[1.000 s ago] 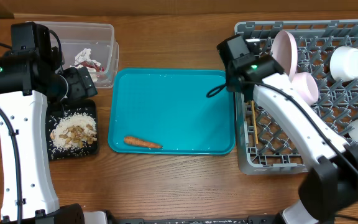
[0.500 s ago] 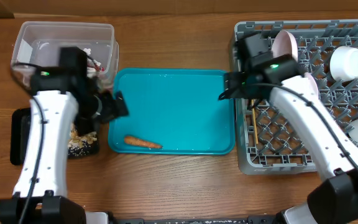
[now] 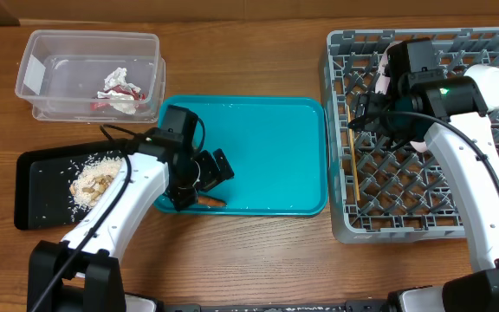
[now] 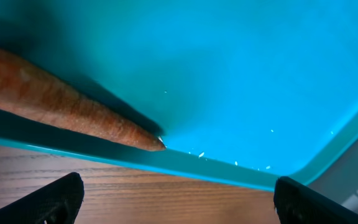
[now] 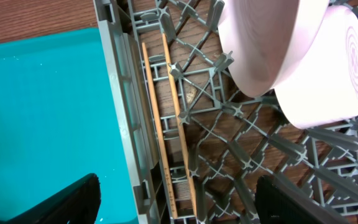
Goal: Sort waste into correct bins and load items into the dishwasher
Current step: 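Reach the left gripper to the carrot on the teal tray and grasp it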
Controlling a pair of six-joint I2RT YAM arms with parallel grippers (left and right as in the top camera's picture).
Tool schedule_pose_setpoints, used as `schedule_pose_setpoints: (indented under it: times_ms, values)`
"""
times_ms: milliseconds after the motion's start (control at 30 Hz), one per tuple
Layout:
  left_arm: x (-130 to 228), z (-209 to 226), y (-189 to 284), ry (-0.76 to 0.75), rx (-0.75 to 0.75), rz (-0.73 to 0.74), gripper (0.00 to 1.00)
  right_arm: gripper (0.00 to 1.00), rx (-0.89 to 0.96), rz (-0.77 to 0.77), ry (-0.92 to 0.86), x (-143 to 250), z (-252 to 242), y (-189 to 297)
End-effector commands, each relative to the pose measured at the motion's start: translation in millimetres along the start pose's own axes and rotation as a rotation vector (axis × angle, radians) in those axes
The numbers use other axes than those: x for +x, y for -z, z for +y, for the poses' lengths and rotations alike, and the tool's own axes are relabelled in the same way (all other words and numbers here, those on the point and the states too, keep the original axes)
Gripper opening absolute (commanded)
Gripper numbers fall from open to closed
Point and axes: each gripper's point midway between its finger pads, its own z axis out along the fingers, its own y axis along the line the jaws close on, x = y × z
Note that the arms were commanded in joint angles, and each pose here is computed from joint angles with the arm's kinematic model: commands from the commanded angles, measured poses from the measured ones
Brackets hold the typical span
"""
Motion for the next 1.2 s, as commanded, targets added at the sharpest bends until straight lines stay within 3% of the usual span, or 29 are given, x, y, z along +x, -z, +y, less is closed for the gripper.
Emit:
schedule_pose_setpoints:
  times_ms: [0, 267, 633, 1167]
  values:
    - [0, 9, -3, 0.093, -0.035, -0.028, 0.99, 0.82, -0.018, -0.029, -0.001, -5, 2, 9]
    - [-2, 33, -14, 0.236, -0.111, -0.072, 0.99, 0.82, -0.018, -0.030, -0.001, -6, 2, 9]
    - [-23, 44, -22, 0.239, -0.133, -0.200, 0.96, 0.82, -0.016, -0.024, -0.001, -4, 2, 9]
    - [-27, 53, -50, 0.253, -0.188, -0.163, 0.93, 0.82, -0.016, -0.023, 0.000, -4, 2, 9]
